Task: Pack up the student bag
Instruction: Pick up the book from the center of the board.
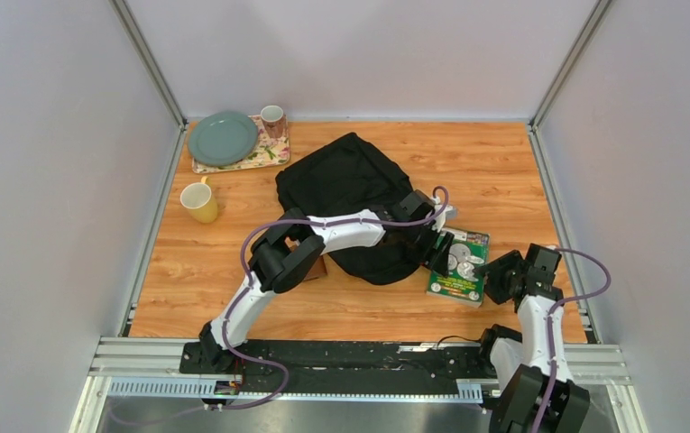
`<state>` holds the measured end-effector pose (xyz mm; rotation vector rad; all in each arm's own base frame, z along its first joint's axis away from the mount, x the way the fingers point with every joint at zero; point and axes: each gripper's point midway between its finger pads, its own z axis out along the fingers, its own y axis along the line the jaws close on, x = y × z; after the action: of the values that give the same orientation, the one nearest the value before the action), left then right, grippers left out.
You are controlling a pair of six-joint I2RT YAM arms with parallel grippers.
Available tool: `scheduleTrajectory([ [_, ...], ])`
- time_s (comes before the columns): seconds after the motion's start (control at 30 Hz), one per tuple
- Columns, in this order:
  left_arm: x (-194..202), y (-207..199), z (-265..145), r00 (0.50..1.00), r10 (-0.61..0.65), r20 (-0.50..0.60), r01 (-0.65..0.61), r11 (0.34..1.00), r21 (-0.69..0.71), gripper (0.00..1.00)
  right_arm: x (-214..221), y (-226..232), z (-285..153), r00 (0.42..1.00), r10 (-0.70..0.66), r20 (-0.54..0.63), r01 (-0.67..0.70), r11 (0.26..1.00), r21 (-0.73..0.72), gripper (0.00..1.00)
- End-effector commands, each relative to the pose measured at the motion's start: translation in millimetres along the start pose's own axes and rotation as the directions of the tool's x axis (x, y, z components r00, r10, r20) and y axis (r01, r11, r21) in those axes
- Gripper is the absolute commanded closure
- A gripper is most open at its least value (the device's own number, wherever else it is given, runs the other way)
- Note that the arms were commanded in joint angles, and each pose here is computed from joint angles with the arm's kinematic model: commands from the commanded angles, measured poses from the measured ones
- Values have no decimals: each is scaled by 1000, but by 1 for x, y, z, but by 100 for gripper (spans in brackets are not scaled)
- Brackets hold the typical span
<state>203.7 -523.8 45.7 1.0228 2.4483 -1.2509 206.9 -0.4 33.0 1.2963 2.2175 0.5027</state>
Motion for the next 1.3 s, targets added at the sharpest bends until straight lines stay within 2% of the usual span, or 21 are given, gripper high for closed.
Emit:
scheduleTrajectory([
  [0.0,-6,-33,12,998,64,2,-64,993,103,27,20,49,-24,994,-30,-106,2,969,-248,52],
  [0.13,-10,-34,13,997,72,9,-73,991,112,30,23,54,-27,994,-38,-100,7,955,-298,59],
  [0.2,-9,-36,14,997,74,4,-74,990,124,32,29,55,-26,992,-39,-122,-4,945,-328,65],
  [0.43,-9,-38,11,997,78,2,-78,988,135,37,35,51,-21,982,-73,-176,16,952,-306,61],
  [0.57,-11,-40,9,996,87,9,-88,987,131,40,32,49,-19,984,-70,-165,20,958,-287,67],
  [0.63,-13,-40,7,996,93,13,-94,988,124,40,28,49,-22,986,-73,-151,30,963,-270,82],
  [0.7,-16,-43,2,994,102,24,-105,987,122,40,21,50,-24,990,-76,-115,45,966,-255,92],
  [0.77,-20,-47,-3,993,114,37,-118,986,119,37,12,53,-31,994,-81,-72,61,968,-244,96],
  [0.97,-49,-67,-49,974,173,146,-187,979,85,23,-14,72,-59,992,-109,59,120,962,-245,100],
  [1.03,-69,-79,-80,951,206,231,-225,972,61,22,-20,87,-71,990,-117,82,136,949,-283,100],
  [1.07,-66,-73,-87,950,201,240,-218,975,43,21,-20,95,-78,989,-122,81,141,939,-314,100],
  [1.13,-86,-78,-125,917,208,341,-228,974,18,21,-23,109,-90,987,-133,95,159,919,-361,100],
  [1.17,-76,-66,-128,923,184,337,-199,980,10,21,-20,118,-96,986,-146,84,167,899,-404,100],
  [1.2,-81,-77,-151,908,169,384,-194,981,27,20,-19,124,-101,986,-146,80,166,885,-434,100],
  [1.23,-89,-68,-166,891,155,426,-184,983,27,20,-21,134,-107,983,-154,98,182,860,-476,100],
  [1.27,-80,-60,-169,891,138,432,-169,985,35,20,-15,144,-114,982,-175,76,188,825,-534,100],
])
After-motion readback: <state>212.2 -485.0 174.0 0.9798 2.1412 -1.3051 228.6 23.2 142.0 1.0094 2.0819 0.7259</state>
